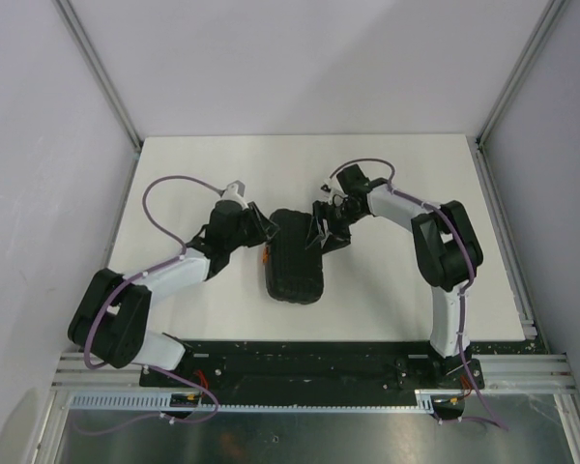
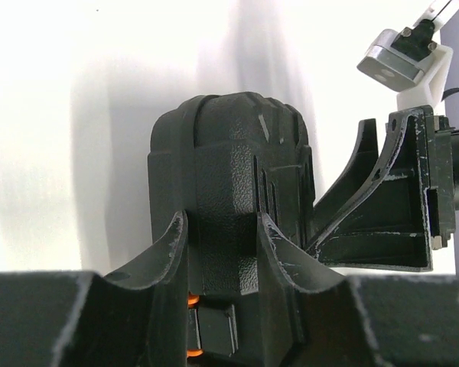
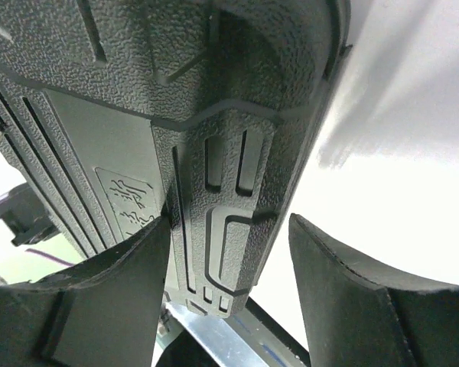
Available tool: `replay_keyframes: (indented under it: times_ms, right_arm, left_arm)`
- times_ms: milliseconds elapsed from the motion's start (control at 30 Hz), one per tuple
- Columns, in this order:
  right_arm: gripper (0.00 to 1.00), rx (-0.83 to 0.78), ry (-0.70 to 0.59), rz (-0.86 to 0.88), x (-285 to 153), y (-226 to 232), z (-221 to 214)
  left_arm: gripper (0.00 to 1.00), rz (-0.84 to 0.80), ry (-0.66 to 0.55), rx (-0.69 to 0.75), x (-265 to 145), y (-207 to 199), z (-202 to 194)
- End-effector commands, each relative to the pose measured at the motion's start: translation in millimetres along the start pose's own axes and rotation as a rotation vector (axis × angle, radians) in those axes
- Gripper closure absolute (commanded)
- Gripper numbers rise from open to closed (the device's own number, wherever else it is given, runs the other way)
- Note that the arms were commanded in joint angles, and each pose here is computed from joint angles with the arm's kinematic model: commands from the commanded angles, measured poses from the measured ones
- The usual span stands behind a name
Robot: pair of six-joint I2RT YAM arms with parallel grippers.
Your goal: Pack the tool kit
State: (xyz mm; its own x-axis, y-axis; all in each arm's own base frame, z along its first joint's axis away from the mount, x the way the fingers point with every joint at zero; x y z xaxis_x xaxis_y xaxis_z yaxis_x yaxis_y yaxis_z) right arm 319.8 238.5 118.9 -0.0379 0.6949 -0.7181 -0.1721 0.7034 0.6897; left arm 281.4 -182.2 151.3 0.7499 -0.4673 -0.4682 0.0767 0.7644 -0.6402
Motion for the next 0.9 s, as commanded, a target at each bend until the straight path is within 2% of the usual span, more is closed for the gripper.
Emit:
replay_keyframes:
  times_ms: [0, 367, 733, 867]
  right_arm:
    - [0.34, -0.002, -0.150, -0.443, 15, -58, 11]
    - [0.41, 0.024, -0.184, -0.451, 7, -60, 9]
    - [0.39, 0.020, -0.209, -0.430, 3, -55, 8]
    - [0.38, 0.025, -0.203, -0.426, 5, -56, 8]
  left_arm:
    - [0.81, -0.413, 0.019, 0.060, -22, -91, 14]
    - [0.81, -0.438, 0.074, 0.077, -19, -107, 4]
    - [0.81, -0.406, 0.154, 0.070, -6, -105, -13]
    - [0.82, -0.360, 0.118, 0.081, -8, -101, -10]
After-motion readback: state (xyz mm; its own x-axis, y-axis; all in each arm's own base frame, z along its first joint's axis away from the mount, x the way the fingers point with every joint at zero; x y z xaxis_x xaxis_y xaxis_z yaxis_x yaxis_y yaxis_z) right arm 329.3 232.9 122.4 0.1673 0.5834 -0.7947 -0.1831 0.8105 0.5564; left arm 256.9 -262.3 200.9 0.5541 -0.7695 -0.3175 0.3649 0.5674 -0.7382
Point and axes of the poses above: each gripper's point midway between its finger pads, its own x axis out along the fingers, its own y axis along the line the jaws close on, z = x × y, the point moved 8 cm from there along -x, back along the fingers, and after that the axes turned 2 degrees about -x, right-handed, at the moved point
